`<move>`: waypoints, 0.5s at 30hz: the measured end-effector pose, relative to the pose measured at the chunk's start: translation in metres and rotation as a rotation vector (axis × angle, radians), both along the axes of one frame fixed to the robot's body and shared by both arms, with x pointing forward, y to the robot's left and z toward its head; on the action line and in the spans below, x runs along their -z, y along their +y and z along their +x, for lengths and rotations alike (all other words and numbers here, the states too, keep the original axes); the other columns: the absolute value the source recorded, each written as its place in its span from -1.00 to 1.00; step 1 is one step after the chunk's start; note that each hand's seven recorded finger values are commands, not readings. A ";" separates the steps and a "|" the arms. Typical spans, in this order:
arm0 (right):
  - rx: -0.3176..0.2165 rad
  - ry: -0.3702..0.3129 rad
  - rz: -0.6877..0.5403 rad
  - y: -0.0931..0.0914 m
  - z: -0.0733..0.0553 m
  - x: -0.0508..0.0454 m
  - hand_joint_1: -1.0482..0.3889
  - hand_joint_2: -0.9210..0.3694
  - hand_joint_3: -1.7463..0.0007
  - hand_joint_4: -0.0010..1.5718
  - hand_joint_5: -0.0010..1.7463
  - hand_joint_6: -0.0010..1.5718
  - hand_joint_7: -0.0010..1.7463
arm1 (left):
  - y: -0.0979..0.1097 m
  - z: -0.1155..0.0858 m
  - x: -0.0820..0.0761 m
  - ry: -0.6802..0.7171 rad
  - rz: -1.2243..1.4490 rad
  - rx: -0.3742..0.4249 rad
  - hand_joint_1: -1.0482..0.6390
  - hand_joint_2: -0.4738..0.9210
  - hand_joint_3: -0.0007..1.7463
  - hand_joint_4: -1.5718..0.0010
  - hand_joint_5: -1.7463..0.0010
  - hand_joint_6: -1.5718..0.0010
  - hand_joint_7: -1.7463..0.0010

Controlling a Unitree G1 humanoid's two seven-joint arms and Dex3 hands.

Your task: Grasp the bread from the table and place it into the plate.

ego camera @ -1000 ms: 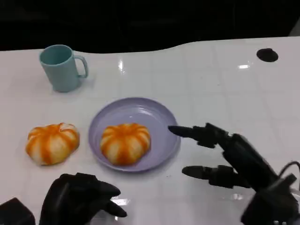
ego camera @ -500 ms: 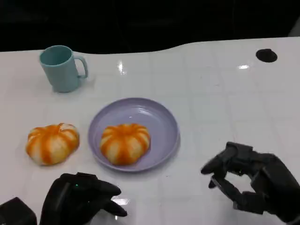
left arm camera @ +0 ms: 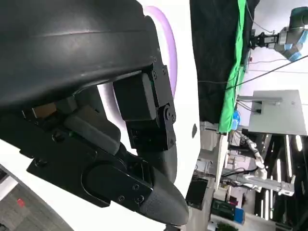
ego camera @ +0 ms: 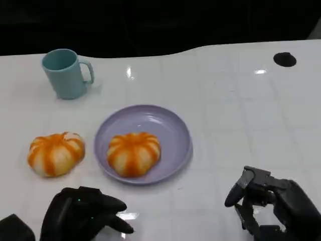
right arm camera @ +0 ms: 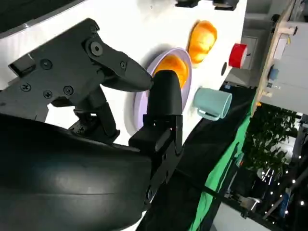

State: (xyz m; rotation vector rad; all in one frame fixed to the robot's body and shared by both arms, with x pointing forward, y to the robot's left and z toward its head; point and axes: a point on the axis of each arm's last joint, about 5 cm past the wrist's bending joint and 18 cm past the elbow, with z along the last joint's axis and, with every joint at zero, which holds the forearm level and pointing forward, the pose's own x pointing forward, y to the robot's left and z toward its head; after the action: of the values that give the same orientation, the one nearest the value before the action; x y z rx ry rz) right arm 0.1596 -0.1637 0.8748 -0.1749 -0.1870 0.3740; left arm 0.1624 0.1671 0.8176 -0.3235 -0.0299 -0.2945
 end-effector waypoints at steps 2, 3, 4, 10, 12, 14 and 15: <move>-0.001 -0.003 -0.003 -0.001 0.001 0.0019 0.22 -0.29 -0.48 0.09 1.00 -0.14 0.84 | 0.001 0.000 0.000 0.001 0.003 0.000 -1.00 0.78 -1.00 -1.00 0.59 -1.00 0.82; -0.003 -0.009 -0.003 -0.001 0.001 0.0027 0.21 -0.28 -0.48 0.08 1.00 -0.13 0.83 | 0.001 0.000 0.000 0.001 0.004 0.000 -1.00 0.78 -1.00 -1.00 0.59 -1.00 0.82; -0.005 -0.014 -0.004 -0.001 0.002 0.0045 0.21 -0.28 -0.48 0.07 1.00 -0.13 0.83 | 0.001 0.000 0.000 0.001 0.005 0.001 -1.00 0.78 -1.00 -1.00 0.59 -1.00 0.83; -0.012 -0.025 -0.009 -0.002 0.006 0.0118 0.21 -0.26 -0.49 0.10 1.00 -0.12 0.81 | 0.001 0.000 0.000 -0.001 0.000 0.008 -1.00 0.77 -1.00 -1.00 0.59 -1.00 0.84; -0.014 -0.030 -0.008 -0.001 0.007 0.0128 0.21 -0.26 -0.50 0.10 1.00 -0.12 0.80 | 0.001 0.000 0.000 -0.002 -0.001 0.010 -1.00 0.77 -0.99 -1.00 0.59 -1.00 0.84; -0.014 -0.028 -0.009 -0.002 0.007 0.0138 0.20 -0.26 -0.50 0.11 1.00 -0.12 0.80 | 0.001 0.000 0.000 -0.002 -0.001 0.010 -1.00 0.77 -0.99 -1.00 0.59 -1.00 0.84; -0.014 -0.030 -0.009 -0.002 0.008 0.0141 0.20 -0.26 -0.50 0.11 1.00 -0.12 0.80 | 0.001 0.000 0.000 -0.001 -0.001 0.010 -1.00 0.77 -0.99 -1.00 0.59 -1.00 0.84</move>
State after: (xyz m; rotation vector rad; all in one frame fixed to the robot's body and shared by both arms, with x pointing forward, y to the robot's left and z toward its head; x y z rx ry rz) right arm 0.1672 -0.1652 0.8608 -0.1879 -0.2165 0.3867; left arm 0.1621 0.1684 0.8174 -0.3249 -0.0299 -0.3049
